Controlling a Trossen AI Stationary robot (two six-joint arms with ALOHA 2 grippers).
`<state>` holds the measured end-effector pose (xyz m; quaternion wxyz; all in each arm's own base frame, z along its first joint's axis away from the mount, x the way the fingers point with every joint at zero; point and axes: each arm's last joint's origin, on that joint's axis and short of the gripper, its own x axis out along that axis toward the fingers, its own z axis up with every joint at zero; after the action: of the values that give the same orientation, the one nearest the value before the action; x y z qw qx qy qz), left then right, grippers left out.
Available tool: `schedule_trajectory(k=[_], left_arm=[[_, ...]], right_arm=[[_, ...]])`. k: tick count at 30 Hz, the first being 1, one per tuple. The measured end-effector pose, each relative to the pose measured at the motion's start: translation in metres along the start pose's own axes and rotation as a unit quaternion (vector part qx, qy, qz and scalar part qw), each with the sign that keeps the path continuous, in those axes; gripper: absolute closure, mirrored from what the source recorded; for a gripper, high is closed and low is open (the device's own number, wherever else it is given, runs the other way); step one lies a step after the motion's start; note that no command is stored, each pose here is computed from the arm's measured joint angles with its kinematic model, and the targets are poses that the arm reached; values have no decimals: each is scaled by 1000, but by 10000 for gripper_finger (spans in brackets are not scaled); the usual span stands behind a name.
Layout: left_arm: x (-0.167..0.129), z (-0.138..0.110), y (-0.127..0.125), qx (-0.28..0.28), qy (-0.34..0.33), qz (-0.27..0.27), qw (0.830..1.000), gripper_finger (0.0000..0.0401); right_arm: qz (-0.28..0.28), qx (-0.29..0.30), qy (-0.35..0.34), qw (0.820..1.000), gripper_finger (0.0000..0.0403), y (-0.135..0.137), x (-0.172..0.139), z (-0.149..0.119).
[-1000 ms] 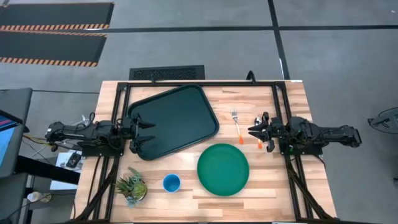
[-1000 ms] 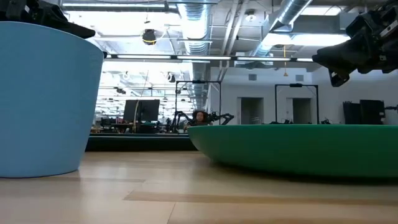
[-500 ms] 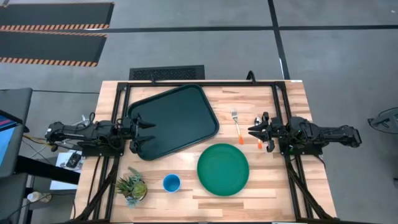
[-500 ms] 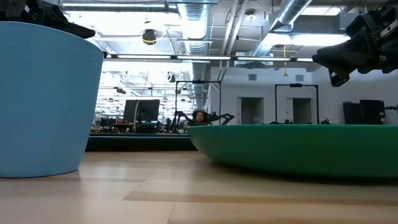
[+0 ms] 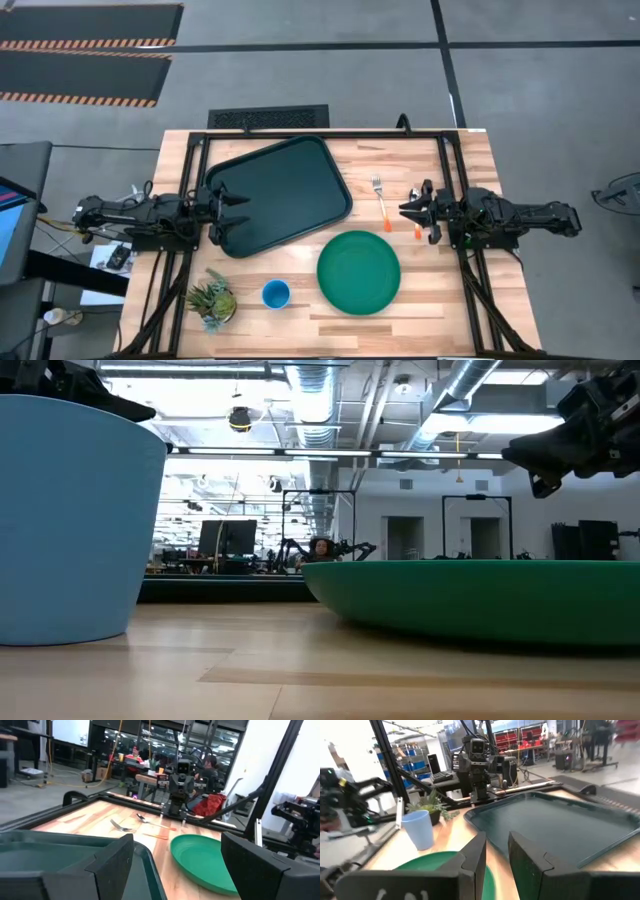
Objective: Pick and place plate/cup/fork/spoon on tray
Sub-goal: Put the blue cup on the top left of the black tray
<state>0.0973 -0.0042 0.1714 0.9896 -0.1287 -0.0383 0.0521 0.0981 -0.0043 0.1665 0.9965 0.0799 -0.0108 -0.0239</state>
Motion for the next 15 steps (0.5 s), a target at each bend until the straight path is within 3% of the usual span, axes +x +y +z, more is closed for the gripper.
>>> schedule_trajectory(k=[2,6,9,15], left_arm=[[0,0,0,-7,0,2,1000,117],[0,1,1,-44,-6,12,999,117],[0,3,0,-53,-17,9,998,117],[0,7,0,-60,-42,24,997,117]], right_arm=[[-12,-2,-19,1000,294,0,0,3],[-9,76,-69,995,294,1,-1,13],[-6,94,-113,989,294,1,-2,21],[-13,184,-171,968,295,1,-5,30]])
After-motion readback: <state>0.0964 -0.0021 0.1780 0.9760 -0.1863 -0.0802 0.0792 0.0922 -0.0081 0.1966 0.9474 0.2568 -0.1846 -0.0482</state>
